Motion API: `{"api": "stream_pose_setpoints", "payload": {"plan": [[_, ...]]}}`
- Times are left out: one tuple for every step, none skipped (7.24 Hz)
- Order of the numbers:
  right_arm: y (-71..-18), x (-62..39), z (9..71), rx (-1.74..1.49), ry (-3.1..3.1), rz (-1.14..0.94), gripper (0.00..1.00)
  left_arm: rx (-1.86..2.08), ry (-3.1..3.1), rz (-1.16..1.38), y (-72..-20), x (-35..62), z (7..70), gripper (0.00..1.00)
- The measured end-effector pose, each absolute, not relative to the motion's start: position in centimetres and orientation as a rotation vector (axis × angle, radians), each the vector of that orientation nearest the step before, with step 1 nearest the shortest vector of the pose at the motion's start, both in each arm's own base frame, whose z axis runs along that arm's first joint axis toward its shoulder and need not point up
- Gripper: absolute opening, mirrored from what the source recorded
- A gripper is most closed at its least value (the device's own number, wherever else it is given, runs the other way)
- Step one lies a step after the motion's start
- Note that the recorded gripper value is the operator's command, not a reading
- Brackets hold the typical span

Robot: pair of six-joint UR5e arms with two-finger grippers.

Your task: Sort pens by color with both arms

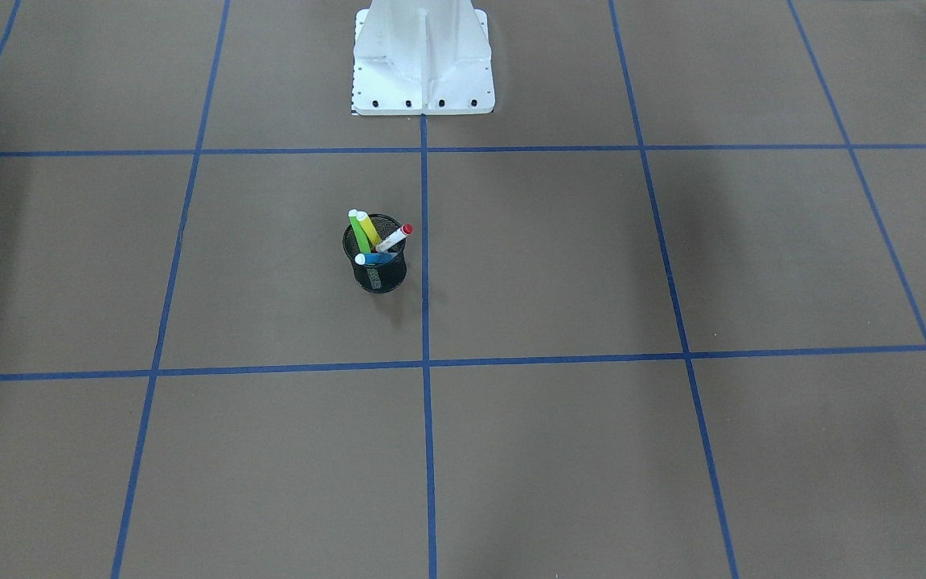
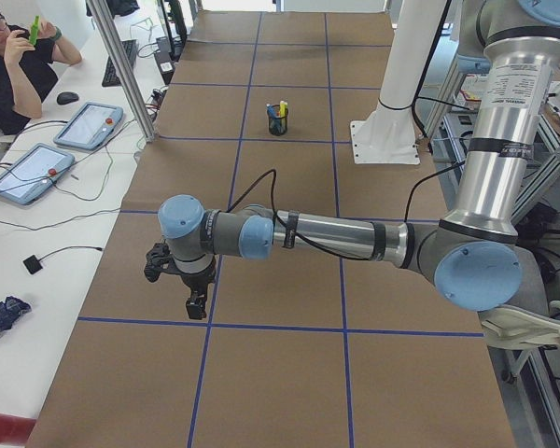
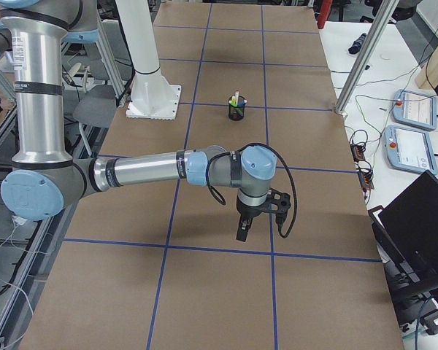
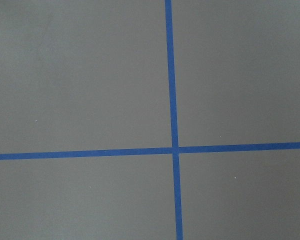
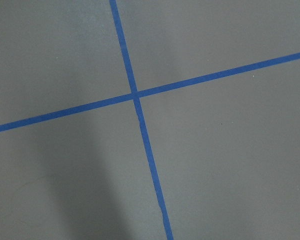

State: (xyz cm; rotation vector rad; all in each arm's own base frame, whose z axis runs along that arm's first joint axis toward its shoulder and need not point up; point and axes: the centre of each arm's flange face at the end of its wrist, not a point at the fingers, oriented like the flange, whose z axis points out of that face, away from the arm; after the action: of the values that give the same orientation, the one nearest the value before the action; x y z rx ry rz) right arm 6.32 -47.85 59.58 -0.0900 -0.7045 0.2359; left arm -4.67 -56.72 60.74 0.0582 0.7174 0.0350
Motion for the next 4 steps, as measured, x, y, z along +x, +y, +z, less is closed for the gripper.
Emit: {"api": "stream_pose_setpoints", "payload": {"plan": [[-47.9,6.3,59.4,-0.088,-0.705,0.237,1.00,0.059,0.718,0.035,-56.7,-4.7,60.7,1.00],[-48.0,6.3,59.1,-0.087,-0.708,0.239,1.00,0.060,0.718,0.035,-56.8,-4.7,60.6,1.00],[-48.2,6.2,58.6,-0.083,-0.716,0.239,1.00,0.060,0.718,0.034,-56.8,-4.6,60.6,1.00],[-48.4,6.2,58.0,-0.076,-0.724,0.237,1.00,0.061,0.717,0.034,-56.8,-4.6,60.5,1.00]]}}
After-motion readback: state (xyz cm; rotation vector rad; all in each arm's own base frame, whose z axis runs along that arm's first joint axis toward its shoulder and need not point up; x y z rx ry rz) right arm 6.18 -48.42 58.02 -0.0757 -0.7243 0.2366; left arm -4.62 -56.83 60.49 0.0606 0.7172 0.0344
